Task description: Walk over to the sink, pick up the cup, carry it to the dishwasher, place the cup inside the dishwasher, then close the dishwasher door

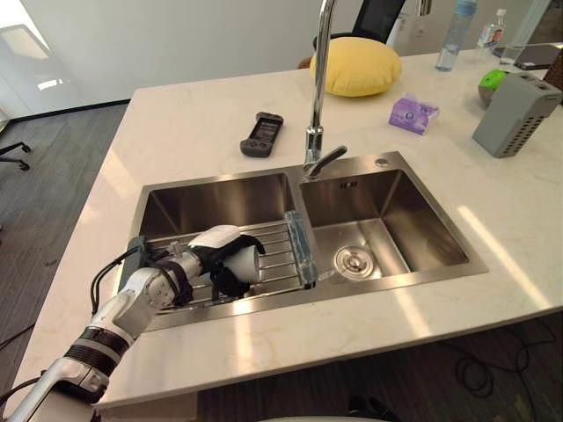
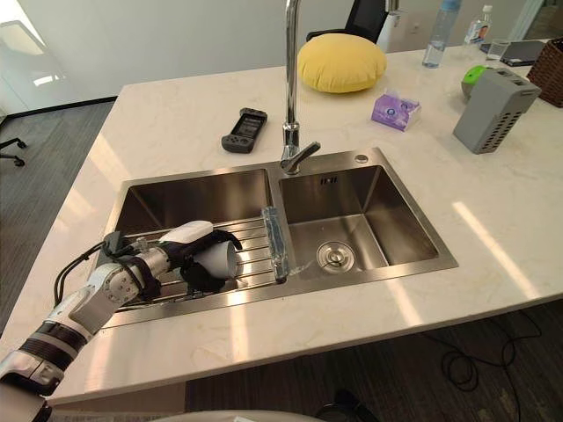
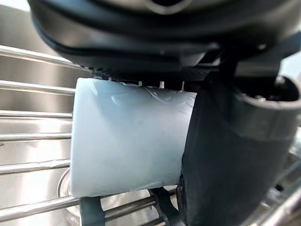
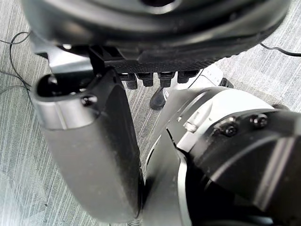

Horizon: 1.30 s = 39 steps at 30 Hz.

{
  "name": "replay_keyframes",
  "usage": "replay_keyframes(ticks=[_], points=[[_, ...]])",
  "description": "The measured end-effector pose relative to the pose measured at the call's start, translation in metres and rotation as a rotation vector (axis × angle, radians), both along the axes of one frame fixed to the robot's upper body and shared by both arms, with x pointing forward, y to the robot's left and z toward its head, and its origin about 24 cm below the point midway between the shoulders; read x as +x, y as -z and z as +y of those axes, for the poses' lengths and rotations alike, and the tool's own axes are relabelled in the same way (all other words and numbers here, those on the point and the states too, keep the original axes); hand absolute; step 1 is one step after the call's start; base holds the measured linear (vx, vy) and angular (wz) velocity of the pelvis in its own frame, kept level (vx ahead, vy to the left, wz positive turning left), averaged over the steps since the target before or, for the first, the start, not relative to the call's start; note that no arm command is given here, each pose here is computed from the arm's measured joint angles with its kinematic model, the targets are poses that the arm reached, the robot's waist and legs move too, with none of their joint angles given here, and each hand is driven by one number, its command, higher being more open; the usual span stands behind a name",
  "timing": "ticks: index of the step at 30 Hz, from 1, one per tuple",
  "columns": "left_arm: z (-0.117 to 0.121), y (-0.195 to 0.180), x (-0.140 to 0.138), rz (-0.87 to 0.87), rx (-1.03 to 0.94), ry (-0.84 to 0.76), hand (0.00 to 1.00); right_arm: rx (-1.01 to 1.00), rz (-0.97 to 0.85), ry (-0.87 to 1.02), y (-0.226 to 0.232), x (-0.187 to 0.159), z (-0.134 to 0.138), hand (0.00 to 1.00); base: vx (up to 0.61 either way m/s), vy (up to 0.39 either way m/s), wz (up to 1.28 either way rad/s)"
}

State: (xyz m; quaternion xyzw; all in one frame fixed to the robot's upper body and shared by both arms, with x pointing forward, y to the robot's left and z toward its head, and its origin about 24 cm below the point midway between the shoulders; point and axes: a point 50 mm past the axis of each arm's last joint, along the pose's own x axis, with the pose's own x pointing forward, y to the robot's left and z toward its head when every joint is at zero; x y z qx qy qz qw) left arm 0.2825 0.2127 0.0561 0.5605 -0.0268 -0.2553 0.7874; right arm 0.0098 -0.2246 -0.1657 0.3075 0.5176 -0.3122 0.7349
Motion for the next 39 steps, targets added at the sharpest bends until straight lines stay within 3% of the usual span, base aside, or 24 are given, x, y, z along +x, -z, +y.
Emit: replay_keyframes(ticks=[4,9,11,14,24,31,35,39], points=[[0.014,-0.006,-0.011,-0.176,-0.103,-0.103,0.0,0.004,-0.008,-0.003,0.0,0.0,0.0,1.0,0.0,-0.004,0.08],[0.043,-0.059,-0.025,-0.559,-0.455,-0.342,0.0,0.007,-0.011,-0.004,0.0,-0.003,0.001,1.0,-0.02,-0.024,0.26],[0.064,-0.084,-0.041,-0.763,-0.614,-0.464,0.0,0.006,-0.013,-0.004,0.0,-0.003,0.001,1.0,-0.02,-0.035,0.48],[0.08,-0.1,-0.067,-0.934,-0.805,-0.562,0.0,0.007,0.004,0.041,0.002,-0.011,0.003,1.0,-0.02,-0.035,0.41],[0.105,-0.081,-0.129,-0.974,-1.047,-0.818,0.0,-0.027,0.029,-0.1,0.002,-0.008,0.002,1.0,-0.02,-0.041,0.42],[0.094,-0.086,-0.13,-0.936,-1.159,-0.734,0.0,-0.059,0.045,-0.068,-0.003,-0.024,-0.005,1.0,-0.06,0.021,1.91],[0.095,-0.091,-0.132,-0.959,-1.186,-0.684,0.0,-0.139,0.043,-0.075,-0.01,-0.029,-0.031,1.0,0.01,0.168,1.58],[0.102,-0.092,-0.124,-0.986,-1.261,-0.653,0.0,-0.102,0.015,-0.058,-0.006,-0.022,-0.02,1.0,-0.02,0.126,1.38]])
